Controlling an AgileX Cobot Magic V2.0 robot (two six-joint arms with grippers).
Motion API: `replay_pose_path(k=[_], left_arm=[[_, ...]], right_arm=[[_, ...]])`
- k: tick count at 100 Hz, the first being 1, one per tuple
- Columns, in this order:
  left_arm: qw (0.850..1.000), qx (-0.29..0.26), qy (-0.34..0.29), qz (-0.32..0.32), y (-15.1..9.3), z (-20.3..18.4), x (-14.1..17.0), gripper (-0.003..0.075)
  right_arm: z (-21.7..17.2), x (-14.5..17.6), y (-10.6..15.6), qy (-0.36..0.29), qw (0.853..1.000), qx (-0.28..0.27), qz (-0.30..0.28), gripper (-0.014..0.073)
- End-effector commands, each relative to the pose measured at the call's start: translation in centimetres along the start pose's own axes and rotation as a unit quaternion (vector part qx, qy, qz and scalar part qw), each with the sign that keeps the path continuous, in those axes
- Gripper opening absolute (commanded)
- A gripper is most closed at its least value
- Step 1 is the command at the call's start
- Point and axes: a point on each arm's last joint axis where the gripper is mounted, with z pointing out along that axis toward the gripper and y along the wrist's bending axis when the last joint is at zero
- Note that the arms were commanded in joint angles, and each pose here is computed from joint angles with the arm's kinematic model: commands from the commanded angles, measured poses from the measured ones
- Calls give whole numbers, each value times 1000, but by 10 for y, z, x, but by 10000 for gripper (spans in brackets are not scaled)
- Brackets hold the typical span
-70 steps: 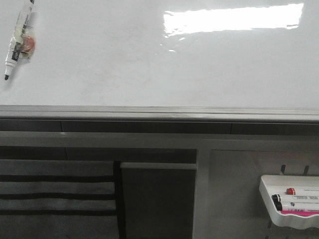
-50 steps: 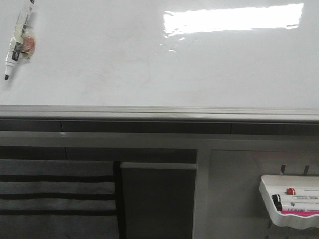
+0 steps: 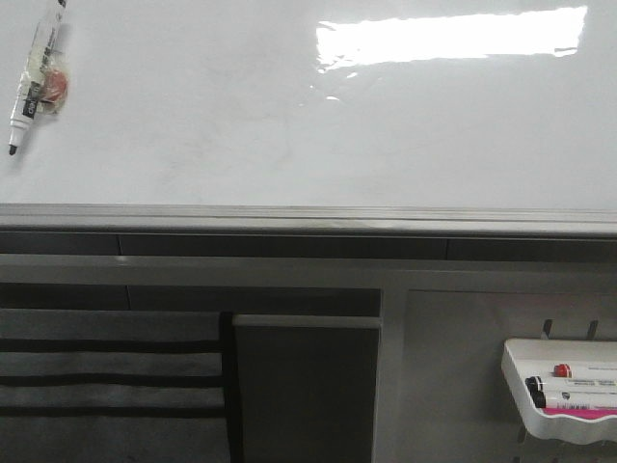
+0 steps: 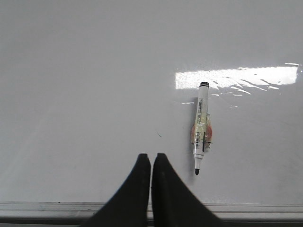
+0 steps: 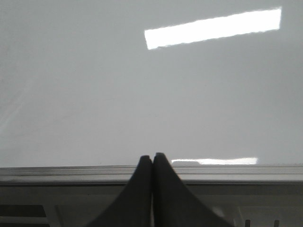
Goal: Write number 3 on whiteboard
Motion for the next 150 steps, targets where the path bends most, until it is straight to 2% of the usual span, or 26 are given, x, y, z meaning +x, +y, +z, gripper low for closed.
replay_pose_path(k=[1,121,135,150], left_arm=[[999,-2,-34,-4,0,-1,-4,-20],[999,-2,-41,0,0,-1,-5,-20],[998,-1,-59,-1,0,-1,-18,-20],[999,4,-29,-19,-2,1,-50,-20]], right_arm=[[-1,0,1,-36,999,-6,-9,-68],[-1,-2,1,-47,999,-7,1,-68],[-3,-17,1,-48,998,-6,32,-68],[-6,-49,3,-24,999,-5,33,-68]])
